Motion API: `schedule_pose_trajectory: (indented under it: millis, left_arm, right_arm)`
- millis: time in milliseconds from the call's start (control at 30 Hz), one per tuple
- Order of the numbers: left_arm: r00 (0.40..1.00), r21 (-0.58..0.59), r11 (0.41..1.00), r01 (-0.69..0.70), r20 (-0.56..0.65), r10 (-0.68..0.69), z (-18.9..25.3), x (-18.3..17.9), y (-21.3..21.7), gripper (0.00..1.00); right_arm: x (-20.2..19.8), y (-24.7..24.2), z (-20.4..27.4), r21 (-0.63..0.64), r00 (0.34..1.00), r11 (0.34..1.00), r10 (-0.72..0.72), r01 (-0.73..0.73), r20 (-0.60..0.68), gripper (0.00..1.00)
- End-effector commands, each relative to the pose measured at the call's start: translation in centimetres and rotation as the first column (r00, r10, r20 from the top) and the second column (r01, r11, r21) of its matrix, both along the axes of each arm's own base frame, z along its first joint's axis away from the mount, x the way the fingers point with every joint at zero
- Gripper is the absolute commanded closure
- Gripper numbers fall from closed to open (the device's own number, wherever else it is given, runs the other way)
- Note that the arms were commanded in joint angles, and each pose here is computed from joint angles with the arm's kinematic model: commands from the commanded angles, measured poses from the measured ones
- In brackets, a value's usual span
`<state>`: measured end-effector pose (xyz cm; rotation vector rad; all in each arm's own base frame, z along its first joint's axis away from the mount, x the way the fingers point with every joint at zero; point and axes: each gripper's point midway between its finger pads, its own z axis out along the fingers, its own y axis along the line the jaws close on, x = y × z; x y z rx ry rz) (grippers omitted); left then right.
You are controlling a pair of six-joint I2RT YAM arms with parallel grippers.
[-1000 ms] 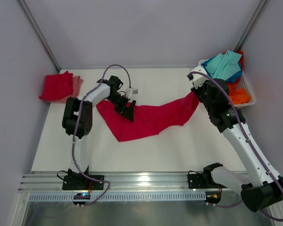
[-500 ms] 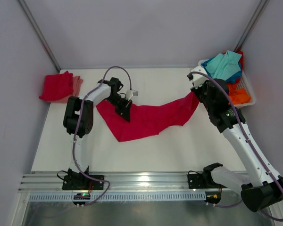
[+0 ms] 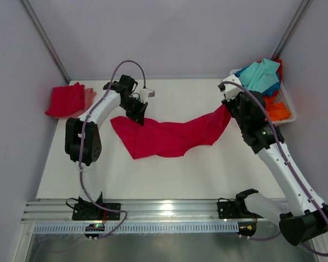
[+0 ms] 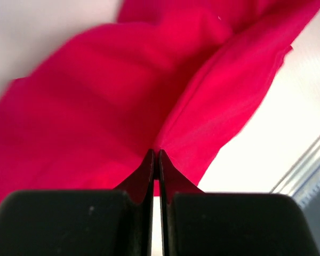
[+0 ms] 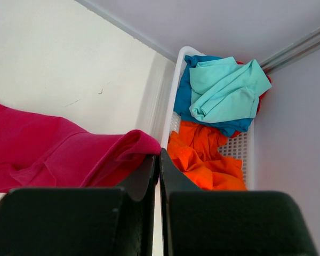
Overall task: Fold and stack the t-shirts
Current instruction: Flatten out the tshirt
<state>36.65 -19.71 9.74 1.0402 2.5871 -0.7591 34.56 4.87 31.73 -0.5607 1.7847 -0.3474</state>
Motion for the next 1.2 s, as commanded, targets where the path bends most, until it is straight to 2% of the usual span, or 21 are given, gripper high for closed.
schedule_pose_trajectory:
  millis: [0,167,333,400,467,733,900,1100,1167]
  left_arm:
    - [0.926,0.005,0.985,-0.175,0.339,0.163,8.6,5.3,2.6,1.00]
    - [0.818,-0.019,0.948,-0.319,0.499,0.285,13.6,6.9,5.0,1.00]
    - [0.645,-0.055,0.891,-0.450,0.670,0.367,20.5,7.3,8.3,1.00]
    - [0.596,-0.069,0.876,-0.478,0.707,0.381,22.4,7.2,9.2,1.00]
    - [0.519,-0.085,0.845,-0.529,0.755,0.401,24.9,7.0,10.7,1.00]
    - [0.318,-0.125,0.760,-0.638,0.855,0.409,31.0,5.4,15.2,1.00]
    - [0.164,-0.198,0.702,-0.684,0.896,0.413,35.4,3.4,18.0,1.00]
    - [0.054,-0.269,0.686,-0.676,0.910,0.410,39.9,0.7,19.2,1.00]
    - [0.048,-0.278,0.686,-0.672,0.909,0.414,40.5,0.0,19.3,1.00]
  right_arm:
    - [0.9,-0.5,2.7,0.061,0.993,0.996,-0.064,0.058,0.099,0.97]
    - [1.3,-1.1,5.7,0.123,0.975,0.988,-0.120,0.098,0.187,0.97]
    - [1.9,-1.9,9.3,0.137,0.951,0.981,-0.172,0.140,0.259,0.97]
    - [2.2,-2.2,10.2,0.137,0.943,0.978,-0.188,0.156,0.274,0.97]
    - [2.3,-2.8,11.3,0.145,0.929,0.973,-0.217,0.180,0.300,0.97]
    - [2.9,-4.6,13.9,0.165,0.885,0.950,-0.306,0.263,0.351,0.97]
    - [2.7,-5.9,16.1,0.183,0.844,0.937,-0.348,0.298,0.407,0.97]
    - [1.1,-6.5,20.2,0.218,0.808,0.933,-0.356,0.285,0.469,0.97]
    - [0.3,-6.5,21.4,0.228,0.806,0.936,-0.347,0.268,0.480,0.97]
